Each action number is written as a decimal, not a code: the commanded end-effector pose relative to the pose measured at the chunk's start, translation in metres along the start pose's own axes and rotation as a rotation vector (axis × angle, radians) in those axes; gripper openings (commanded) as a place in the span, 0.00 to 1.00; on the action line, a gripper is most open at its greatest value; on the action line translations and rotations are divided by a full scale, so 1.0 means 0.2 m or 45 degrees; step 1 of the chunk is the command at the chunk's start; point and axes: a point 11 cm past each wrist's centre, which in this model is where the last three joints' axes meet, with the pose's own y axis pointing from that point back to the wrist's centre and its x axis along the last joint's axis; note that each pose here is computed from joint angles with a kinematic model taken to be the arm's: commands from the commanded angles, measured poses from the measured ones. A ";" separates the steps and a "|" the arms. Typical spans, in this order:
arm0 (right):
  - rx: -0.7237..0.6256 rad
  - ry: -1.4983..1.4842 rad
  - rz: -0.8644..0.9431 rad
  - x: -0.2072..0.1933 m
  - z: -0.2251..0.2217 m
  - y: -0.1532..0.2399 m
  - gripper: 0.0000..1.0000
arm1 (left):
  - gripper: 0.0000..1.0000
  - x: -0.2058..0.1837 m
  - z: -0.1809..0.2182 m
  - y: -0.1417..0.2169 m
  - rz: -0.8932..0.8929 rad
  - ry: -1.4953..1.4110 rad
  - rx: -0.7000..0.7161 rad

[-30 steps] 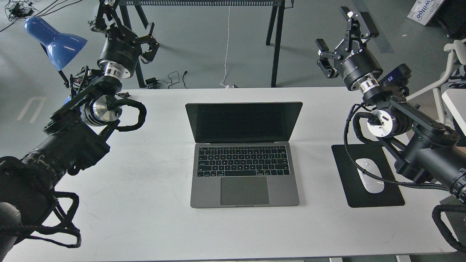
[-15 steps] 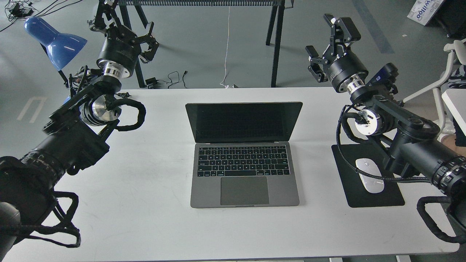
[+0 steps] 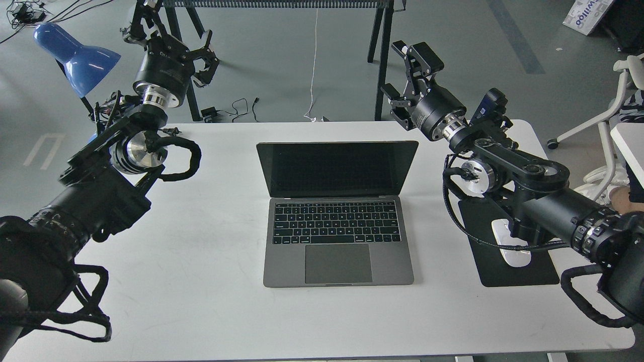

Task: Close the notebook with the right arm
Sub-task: 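Move the right gripper over the top edge of the open laptop screen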

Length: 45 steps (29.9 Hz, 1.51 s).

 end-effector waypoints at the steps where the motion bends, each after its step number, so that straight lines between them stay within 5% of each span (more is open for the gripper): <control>1: 0.006 -0.015 -0.043 -0.06 -0.01 0.01 0.99 | 1.00 0.00 0.00 0.00 0.000 0.002 0.000; 45: -0.051 -0.045 -0.086 -0.14 0.07 0.22 0.99 | 1.00 0.00 0.00 0.00 0.001 0.003 -0.001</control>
